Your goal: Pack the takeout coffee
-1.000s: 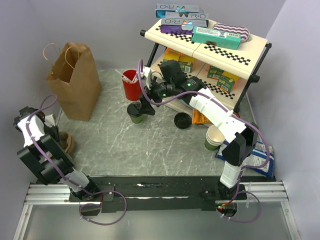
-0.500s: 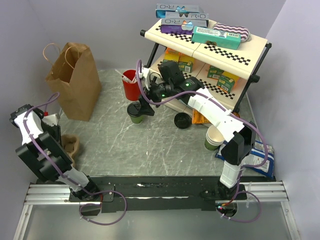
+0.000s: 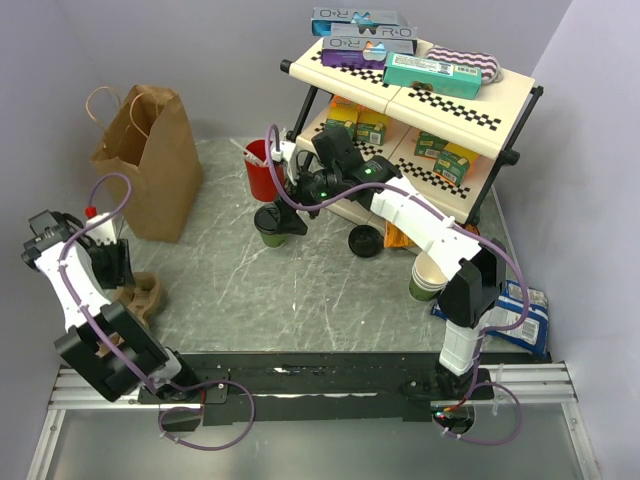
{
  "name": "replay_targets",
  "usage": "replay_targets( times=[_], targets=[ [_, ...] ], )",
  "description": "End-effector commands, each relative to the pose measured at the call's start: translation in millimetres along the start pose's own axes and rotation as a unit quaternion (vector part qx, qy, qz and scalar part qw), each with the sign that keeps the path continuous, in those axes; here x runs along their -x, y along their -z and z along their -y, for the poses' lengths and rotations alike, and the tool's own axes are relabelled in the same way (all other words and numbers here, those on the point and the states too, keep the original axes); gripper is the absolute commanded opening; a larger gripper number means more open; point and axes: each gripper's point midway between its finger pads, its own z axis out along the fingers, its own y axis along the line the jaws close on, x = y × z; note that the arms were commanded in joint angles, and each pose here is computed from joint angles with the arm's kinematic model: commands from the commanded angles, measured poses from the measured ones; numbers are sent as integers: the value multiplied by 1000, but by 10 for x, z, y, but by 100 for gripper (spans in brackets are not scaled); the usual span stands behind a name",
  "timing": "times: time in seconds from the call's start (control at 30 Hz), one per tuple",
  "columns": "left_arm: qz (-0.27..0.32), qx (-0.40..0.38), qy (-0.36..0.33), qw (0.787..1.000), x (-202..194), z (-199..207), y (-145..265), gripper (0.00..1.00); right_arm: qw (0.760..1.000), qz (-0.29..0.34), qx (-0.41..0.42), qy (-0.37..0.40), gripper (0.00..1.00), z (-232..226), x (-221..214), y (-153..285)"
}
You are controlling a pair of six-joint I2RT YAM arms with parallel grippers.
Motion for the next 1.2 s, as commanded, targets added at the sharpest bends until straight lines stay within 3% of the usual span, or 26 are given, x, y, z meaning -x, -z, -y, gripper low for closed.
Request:
replay_targets(
  times=[0.0, 0.1, 0.4, 1.17],
  targets=[
    [-16, 22, 4, 1000, -217, 27, 13, 59, 1000, 20, 4, 15, 99, -91, 142, 62],
    [-29, 57, 6, 998, -359, -46, -7, 66, 1000, 21, 3, 15, 99, -87, 157, 66],
    [-70, 97, 23, 993, -580, -189, -152, 66, 1000, 16, 5, 15, 99, -107, 125, 40],
    [-97, 71, 39, 992, -660, -177, -395, 53, 1000, 8, 4, 21, 100, -119, 91, -12]
  ],
)
